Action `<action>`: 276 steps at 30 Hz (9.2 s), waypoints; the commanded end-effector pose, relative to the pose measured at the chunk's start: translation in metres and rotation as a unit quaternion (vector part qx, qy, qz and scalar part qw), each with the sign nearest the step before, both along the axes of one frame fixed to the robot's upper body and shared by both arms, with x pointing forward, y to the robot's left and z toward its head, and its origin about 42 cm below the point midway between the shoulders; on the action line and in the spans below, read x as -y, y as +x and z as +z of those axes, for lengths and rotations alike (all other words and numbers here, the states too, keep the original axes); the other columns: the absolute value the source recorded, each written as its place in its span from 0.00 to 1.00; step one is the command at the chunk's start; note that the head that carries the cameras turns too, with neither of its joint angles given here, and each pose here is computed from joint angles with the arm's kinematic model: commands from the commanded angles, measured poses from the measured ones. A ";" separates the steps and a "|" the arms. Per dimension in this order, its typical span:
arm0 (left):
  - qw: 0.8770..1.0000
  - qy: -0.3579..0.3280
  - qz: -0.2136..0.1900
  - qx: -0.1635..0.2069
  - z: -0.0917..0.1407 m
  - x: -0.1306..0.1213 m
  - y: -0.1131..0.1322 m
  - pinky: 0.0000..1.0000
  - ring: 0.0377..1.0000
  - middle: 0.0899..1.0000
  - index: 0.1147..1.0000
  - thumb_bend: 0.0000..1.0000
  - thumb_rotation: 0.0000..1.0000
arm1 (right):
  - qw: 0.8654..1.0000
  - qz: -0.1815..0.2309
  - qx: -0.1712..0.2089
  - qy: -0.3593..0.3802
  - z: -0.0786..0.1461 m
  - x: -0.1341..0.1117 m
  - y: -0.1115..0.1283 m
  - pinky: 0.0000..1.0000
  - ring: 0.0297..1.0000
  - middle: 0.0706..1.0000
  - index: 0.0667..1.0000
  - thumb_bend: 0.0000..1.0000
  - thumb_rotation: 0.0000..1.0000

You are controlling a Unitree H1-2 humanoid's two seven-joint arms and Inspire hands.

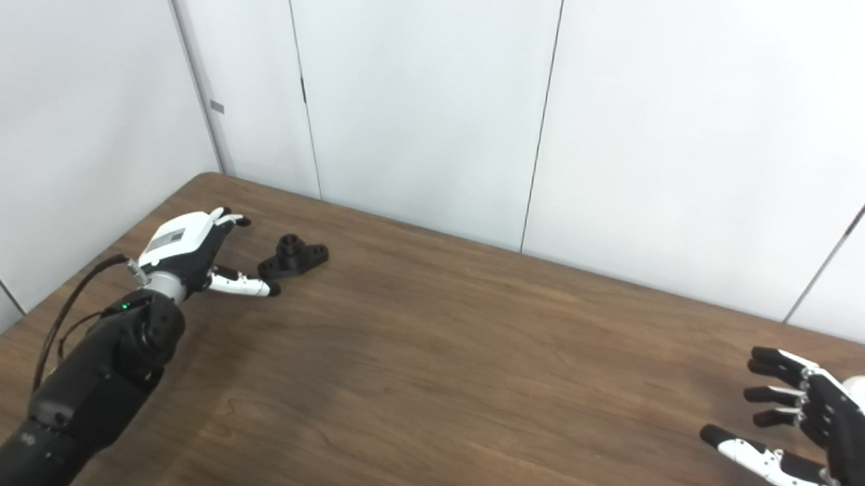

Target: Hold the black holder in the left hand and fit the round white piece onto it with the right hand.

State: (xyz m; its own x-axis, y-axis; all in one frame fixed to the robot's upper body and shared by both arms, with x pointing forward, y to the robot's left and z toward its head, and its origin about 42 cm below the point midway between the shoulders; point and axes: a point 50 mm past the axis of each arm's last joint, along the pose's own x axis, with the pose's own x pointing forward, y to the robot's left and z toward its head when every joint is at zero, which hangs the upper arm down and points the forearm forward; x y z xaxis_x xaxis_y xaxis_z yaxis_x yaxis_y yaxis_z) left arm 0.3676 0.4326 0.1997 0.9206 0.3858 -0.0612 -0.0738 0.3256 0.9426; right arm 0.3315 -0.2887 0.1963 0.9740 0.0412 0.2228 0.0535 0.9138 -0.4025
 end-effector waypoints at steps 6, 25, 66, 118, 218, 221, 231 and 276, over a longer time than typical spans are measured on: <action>0.999 0.018 0.002 0.041 0.006 -0.002 0.014 1.00 1.00 1.00 0.84 1.00 0.40 | 0.999 -0.001 0.038 -0.007 0.020 0.003 -0.001 0.50 0.60 0.69 0.69 0.66 0.00; 0.991 -0.079 0.001 0.103 -0.036 0.011 0.032 1.00 1.00 1.00 0.70 0.88 0.26 | 0.999 -0.002 0.037 -0.008 0.022 0.003 -0.001 0.49 0.59 0.68 0.68 0.66 0.00; 0.986 -0.088 -0.060 0.127 -0.073 0.039 0.036 0.99 0.93 0.83 0.42 0.52 0.06 | 0.999 -0.022 0.040 -0.007 0.025 0.005 -0.010 0.50 0.61 0.69 0.68 0.63 0.00; 0.869 -0.073 -0.482 -0.081 -0.113 0.243 -0.006 1.00 0.99 0.89 0.42 0.52 0.06 | 0.998 0.009 0.068 -0.012 0.033 -0.010 0.005 0.52 0.63 0.70 0.70 0.62 0.07; 0.881 -0.006 -0.470 -0.058 -0.120 0.201 -0.024 0.88 0.88 0.81 0.42 0.52 0.05 | 0.941 -0.114 -0.169 -0.271 0.036 0.083 0.089 0.73 0.93 0.99 0.88 0.94 0.42; 0.881 -0.008 -0.470 -0.060 -0.119 0.201 -0.024 0.89 0.89 0.82 0.42 0.52 0.05 | 0.941 -0.112 -0.168 -0.271 0.035 0.081 0.089 0.72 0.93 0.98 0.87 0.95 0.41; 0.881 -0.005 -0.470 -0.059 -0.120 0.200 -0.025 0.88 0.88 0.82 0.42 0.52 0.05 | 0.939 -0.108 -0.174 -0.277 0.029 0.076 0.089 0.72 0.91 0.98 0.85 0.95 0.40; 0.878 -0.013 -0.475 -0.051 -0.122 0.205 -0.024 0.90 0.90 0.82 0.42 0.52 0.05 | 0.955 -0.176 -0.026 -0.238 0.020 -0.003 0.088 0.60 0.68 0.67 0.44 0.52 0.13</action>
